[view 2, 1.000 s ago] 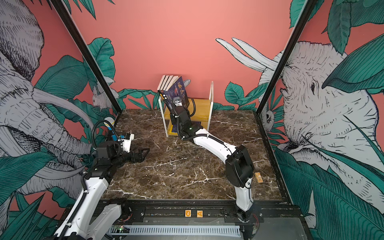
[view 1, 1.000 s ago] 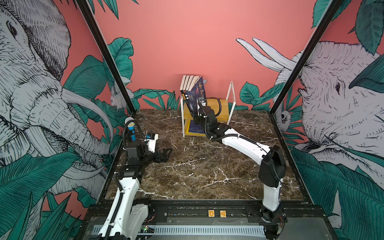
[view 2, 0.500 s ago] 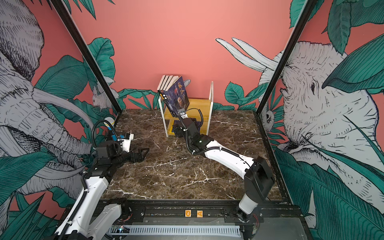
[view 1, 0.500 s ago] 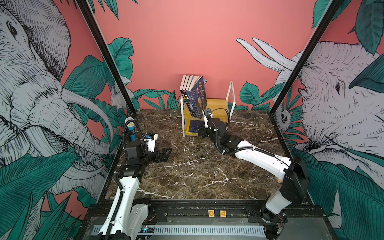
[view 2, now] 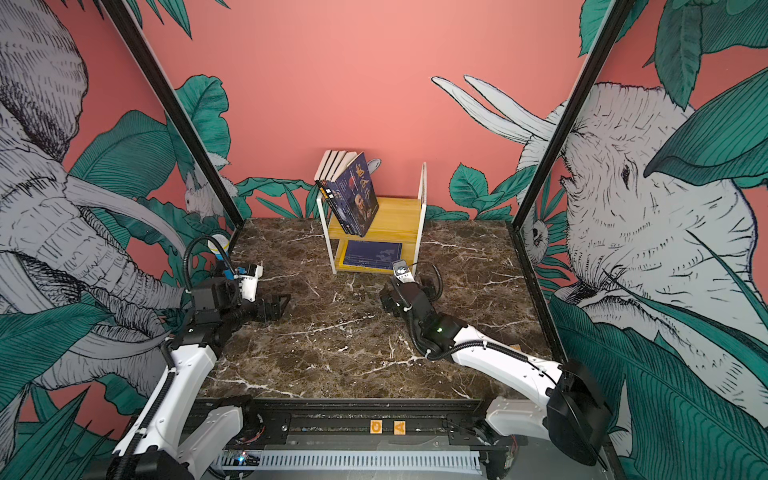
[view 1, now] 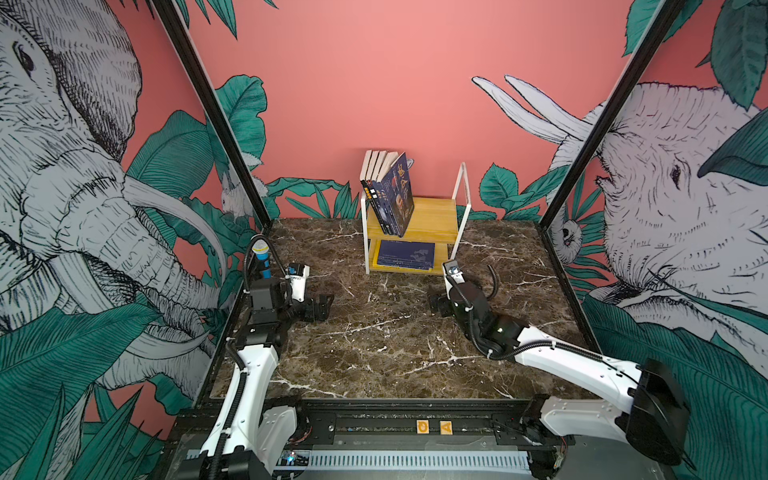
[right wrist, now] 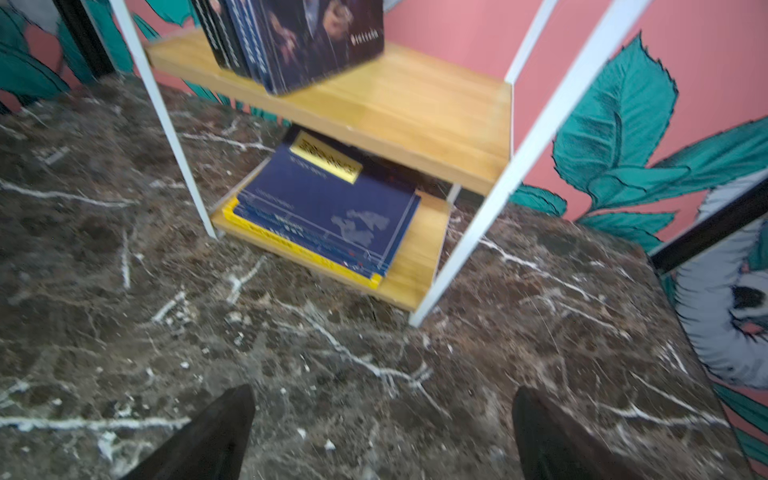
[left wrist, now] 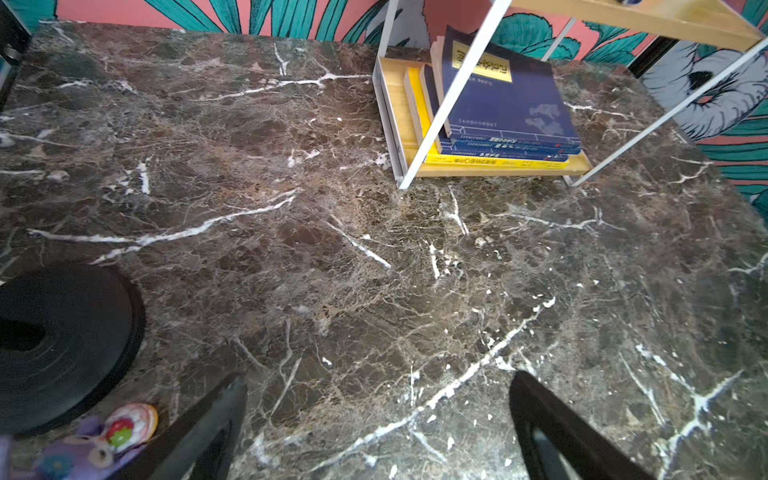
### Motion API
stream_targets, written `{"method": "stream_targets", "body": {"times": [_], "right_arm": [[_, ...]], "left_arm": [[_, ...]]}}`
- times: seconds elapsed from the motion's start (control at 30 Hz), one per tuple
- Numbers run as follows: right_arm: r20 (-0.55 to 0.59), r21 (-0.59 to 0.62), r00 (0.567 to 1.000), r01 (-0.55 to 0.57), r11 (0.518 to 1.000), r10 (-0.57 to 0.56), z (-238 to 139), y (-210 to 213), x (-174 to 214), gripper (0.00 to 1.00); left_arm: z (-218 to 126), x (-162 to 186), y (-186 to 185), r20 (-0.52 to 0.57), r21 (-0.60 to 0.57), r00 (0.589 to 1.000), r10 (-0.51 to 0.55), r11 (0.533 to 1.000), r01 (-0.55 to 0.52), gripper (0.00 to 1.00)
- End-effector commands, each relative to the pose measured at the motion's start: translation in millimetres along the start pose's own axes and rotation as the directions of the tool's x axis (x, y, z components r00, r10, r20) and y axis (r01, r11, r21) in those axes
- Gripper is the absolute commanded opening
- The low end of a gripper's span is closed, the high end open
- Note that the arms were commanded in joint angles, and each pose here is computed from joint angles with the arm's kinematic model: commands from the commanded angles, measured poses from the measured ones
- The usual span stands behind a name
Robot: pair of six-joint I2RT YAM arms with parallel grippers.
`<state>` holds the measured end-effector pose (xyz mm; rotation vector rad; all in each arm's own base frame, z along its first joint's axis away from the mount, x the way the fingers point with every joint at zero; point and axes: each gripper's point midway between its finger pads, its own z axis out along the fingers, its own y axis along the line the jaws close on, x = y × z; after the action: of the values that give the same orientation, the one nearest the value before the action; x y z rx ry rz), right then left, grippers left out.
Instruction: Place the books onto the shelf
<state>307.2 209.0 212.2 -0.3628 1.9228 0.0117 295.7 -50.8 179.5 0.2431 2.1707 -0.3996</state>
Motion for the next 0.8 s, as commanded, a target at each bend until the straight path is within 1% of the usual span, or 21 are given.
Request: {"method": "stream_targets", "body": {"times": [0.0,0.07,0.2,0.3,0.37,0.43,0.47,0.5,0.53,0.57,0.63,0.77], "right_arm": [[0.013,0.073,1.000,0.005,0.997,-0.006,-8.5,-21.7,9.8,0.99],[-0.007,0.100,1.000,0.019,0.995,-0.018,-12.3,-33.2,24.4,0.99],[-0.028,0.127,0.999,0.046,0.991,-0.043,-17.6,-55.5,48.5,0.99],[-0.063,0.162,0.997,0.058,0.985,-0.049,-17.1,-78.1,63.5,1.00],[-0.091,0.179,0.994,0.069,0.981,-0.053,-16.1,-91.3,72.5,1.00],[-0.099,0.206,0.993,0.078,0.975,-0.058,-14.2,-105.7,79.9,1.00],[-0.096,0.221,0.993,0.085,0.972,-0.065,-12.8,-112.2,84.0,1.00],[-0.076,0.251,0.996,0.062,0.966,-0.044,-11.6,-122.2,83.5,1.00],[-0.087,0.275,0.996,0.047,0.960,-0.024,-12.7,-130.8,85.9,1.00],[-0.066,0.294,0.998,0.026,0.955,-0.007,-12.0,-138.9,83.6,1.00],[-0.049,0.331,0.999,0.011,0.944,0.005,-11.4,-151.9,86.2,1.00],[-0.023,0.425,0.999,-0.012,0.905,0.024,-10.0,-178.5,99.8,1.00]], "left_arm": [[-1.4,-6.5,5.1,0.002,-0.021,0.999,0.042,0.999,-0.042,1.00],[1.3,-6.4,7.6,-0.002,-0.028,0.999,0.046,0.999,-0.046,0.99],[13.5,-0.8,14.4,0.021,-0.041,0.993,0.120,0.992,-0.119,0.99],[25.0,1.5,25.0,0.038,-0.076,0.990,0.135,0.988,-0.132,1.00],[30.4,-1.4,28.1,0.061,-0.084,0.987,0.146,0.986,-0.141,0.99],[35.6,-4.8,26.7,0.100,-0.067,0.979,0.177,0.983,-0.171,0.99],[39.6,-4.2,25.6,0.118,-0.057,0.974,0.194,0.980,-0.188,0.99],[43.8,-2.5,25.3,0.128,-0.049,0.972,0.199,0.980,-0.194,0.99],[47.3,-1.9,27.4,0.137,-0.053,0.969,0.204,0.979,-0.198,1.00],[50.6,0.5,29.9,0.140,-0.060,0.969,0.204,0.978,-0.198,0.99],[56.5,6.4,32.4,0.150,-0.066,0.965,0.215,0.976,-0.208,1.00],[64.6,12.7,30.1,0.209,-0.064,0.936,0.283,0.959,-0.275,1.00]]}}
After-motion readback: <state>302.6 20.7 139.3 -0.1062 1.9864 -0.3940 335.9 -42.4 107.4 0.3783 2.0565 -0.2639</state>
